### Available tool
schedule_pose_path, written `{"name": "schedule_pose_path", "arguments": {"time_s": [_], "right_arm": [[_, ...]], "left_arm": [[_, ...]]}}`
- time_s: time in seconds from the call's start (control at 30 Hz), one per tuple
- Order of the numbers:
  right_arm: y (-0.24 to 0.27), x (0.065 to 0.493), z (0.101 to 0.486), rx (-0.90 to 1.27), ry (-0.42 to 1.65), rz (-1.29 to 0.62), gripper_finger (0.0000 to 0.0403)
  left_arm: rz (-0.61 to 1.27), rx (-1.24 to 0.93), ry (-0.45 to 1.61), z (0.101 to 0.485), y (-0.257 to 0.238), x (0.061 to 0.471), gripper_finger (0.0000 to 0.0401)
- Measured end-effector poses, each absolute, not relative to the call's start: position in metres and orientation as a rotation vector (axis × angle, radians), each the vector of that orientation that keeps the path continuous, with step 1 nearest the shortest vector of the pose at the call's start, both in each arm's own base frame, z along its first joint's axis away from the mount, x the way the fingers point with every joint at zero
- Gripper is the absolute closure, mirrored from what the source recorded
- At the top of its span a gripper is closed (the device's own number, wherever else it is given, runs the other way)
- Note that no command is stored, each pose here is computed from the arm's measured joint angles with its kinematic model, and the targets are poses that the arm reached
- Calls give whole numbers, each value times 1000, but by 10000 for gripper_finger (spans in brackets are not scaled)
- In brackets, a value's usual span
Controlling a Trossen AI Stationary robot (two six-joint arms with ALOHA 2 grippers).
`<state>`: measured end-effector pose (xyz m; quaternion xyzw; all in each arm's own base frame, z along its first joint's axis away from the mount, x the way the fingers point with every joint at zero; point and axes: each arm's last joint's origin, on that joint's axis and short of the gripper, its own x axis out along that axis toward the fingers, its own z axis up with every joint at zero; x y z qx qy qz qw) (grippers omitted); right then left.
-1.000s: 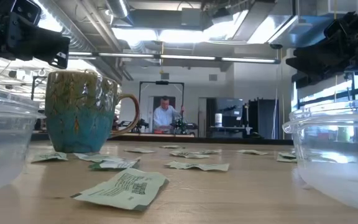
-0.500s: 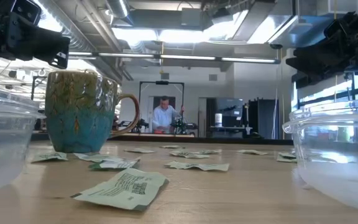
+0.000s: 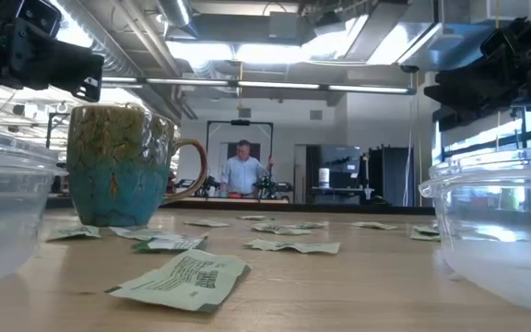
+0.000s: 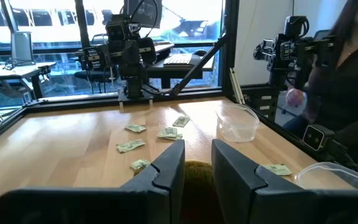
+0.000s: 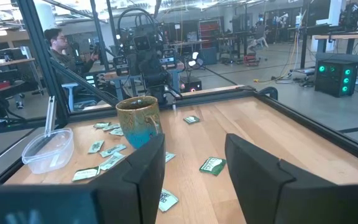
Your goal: Pick and place items into bin
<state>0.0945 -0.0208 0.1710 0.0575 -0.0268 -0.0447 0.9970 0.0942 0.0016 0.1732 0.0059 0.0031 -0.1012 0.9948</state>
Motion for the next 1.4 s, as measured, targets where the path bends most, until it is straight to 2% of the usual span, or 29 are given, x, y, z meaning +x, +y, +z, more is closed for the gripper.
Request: {"name": "schedule_pose_path", "arguments": {"time_s": [0.57, 0.87, 1.4], "right_arm": [[-21, 94, 171, 112, -53, -90, 232], [-21, 94, 171, 5, -48, -92, 232], [-21, 95, 171, 36, -50, -92, 232]], "left_arm": [[-203, 12, 6, 173, 2, 94, 326], [-203, 12, 5, 173, 2, 94, 326], [-203, 12, 6, 173, 2, 94, 326]]}}
